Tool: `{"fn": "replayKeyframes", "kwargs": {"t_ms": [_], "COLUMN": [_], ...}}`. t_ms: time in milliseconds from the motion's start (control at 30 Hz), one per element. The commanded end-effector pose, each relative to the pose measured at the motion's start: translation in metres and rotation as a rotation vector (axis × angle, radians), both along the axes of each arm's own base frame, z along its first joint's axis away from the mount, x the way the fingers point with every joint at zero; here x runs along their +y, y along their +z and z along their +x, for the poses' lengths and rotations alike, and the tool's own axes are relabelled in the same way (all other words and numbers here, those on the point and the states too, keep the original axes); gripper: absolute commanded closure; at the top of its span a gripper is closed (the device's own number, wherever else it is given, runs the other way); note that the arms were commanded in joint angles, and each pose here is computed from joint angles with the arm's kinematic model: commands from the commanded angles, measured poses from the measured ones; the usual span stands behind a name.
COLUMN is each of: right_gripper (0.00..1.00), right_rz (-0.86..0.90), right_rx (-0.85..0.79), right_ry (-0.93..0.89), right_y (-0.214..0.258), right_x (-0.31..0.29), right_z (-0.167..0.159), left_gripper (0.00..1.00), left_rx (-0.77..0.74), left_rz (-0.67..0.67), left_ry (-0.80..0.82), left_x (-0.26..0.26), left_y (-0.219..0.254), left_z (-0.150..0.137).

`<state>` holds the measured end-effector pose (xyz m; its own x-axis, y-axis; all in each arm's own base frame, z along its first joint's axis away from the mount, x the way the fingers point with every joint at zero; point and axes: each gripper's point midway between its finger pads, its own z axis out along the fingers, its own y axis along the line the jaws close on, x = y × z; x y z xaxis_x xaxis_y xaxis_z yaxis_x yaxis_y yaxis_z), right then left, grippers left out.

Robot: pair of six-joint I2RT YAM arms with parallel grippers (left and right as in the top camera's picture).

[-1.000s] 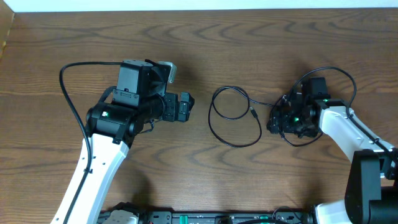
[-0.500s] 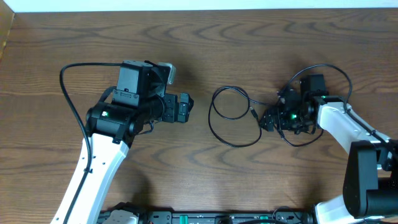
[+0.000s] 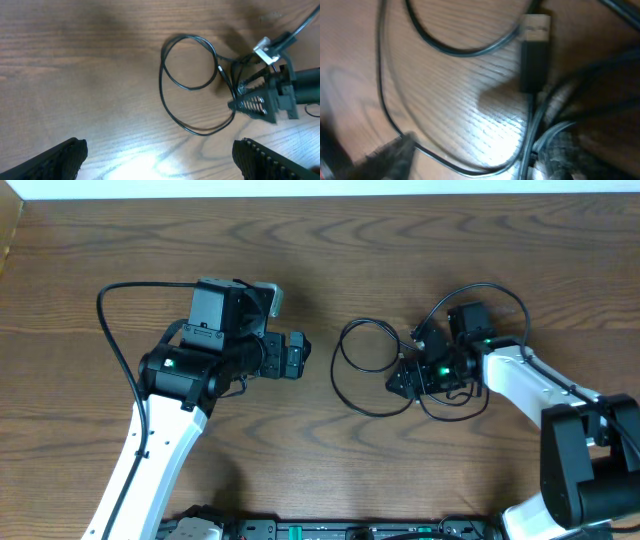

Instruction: Untangle cables

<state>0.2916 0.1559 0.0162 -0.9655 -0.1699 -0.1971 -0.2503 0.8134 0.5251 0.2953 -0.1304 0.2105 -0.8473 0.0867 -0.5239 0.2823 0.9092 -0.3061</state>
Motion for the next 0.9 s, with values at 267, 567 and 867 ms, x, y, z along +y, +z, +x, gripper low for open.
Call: {"fn": "replayKeyframes", "kwargs": {"t_ms": [267, 567, 867], "right_gripper": [0.99, 0.99, 0.99], "right_rz": [-0.063, 0.094, 0.183], "right_rx": [0.088, 0.088, -0.107], "right_ry": [-0.086, -0.068, -0.058], "right_y": [-0.02, 0.009, 0.096], "right_x": [-0.008, 0.014, 0.021], "right_z": [-0.01, -0.002, 0.031], "left_gripper": [0.02, 0.02, 0.02], "left_rx": [0.031, 0.041, 0.074], "left_rz": [0.012, 0.014, -0.054], "left_ry": [0.012, 0.012, 0.019], "left_x": [0.003, 0.003, -0.006], "left_y": [-0.006, -0.008, -0.005], "left_z": [-0.004, -0.006, -0.01]}}
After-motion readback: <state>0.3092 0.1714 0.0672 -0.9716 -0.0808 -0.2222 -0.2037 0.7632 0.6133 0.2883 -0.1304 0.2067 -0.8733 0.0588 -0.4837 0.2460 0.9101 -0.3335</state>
